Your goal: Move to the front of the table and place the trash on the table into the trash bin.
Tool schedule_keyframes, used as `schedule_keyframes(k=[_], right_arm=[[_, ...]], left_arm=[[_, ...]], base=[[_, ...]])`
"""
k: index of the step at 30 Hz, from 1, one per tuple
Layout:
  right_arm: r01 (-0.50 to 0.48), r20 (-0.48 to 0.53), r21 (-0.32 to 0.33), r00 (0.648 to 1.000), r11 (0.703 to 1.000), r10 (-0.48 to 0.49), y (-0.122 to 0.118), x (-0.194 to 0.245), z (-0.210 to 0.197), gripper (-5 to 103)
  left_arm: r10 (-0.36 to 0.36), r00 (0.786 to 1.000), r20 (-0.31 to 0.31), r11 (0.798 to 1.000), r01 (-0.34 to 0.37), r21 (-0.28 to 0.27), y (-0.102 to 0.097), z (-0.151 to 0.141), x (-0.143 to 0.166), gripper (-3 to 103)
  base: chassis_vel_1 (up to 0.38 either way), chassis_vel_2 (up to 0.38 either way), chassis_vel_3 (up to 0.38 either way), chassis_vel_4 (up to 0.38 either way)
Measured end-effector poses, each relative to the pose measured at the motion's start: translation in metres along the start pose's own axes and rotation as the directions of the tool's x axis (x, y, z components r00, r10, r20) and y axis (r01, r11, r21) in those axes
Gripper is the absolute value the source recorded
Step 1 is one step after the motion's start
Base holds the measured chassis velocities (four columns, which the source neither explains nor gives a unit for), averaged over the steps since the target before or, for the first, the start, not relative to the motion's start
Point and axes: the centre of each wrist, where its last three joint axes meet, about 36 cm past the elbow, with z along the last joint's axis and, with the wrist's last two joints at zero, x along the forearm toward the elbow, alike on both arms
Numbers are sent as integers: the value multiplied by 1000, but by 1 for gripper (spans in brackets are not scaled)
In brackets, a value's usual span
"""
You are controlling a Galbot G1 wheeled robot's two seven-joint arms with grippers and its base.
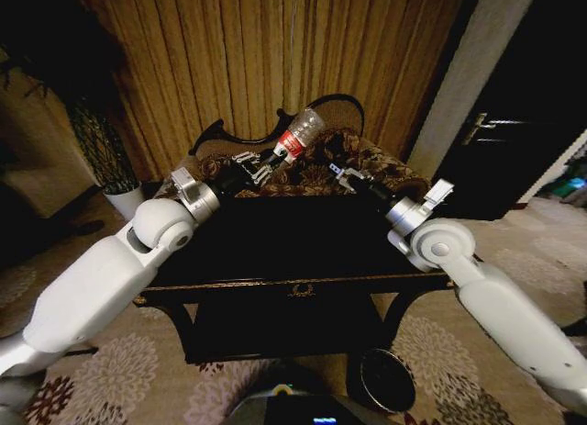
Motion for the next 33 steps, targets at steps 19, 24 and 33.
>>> schedule_keyframes(k=[19, 24, 33], right_arm=[[57, 34, 15, 998, 998, -57, 8, -3, -4, 100], [58, 35, 18, 998, 998, -59, 8, -3, -5, 100], [58, 31, 30, 998, 998, -59, 8, -1, -4, 100]], left_arm=[[44, 999, -7, 999, -43, 22, -14, -7, 4, 22], [61, 998, -8, 998, -61, 32, -19, -5, -1, 19], [54, 998, -8, 998, -54, 39, -17, -6, -2, 19]], base=[[0, 0, 0, 0], [0, 0, 0, 0], [0, 0, 0, 0]])
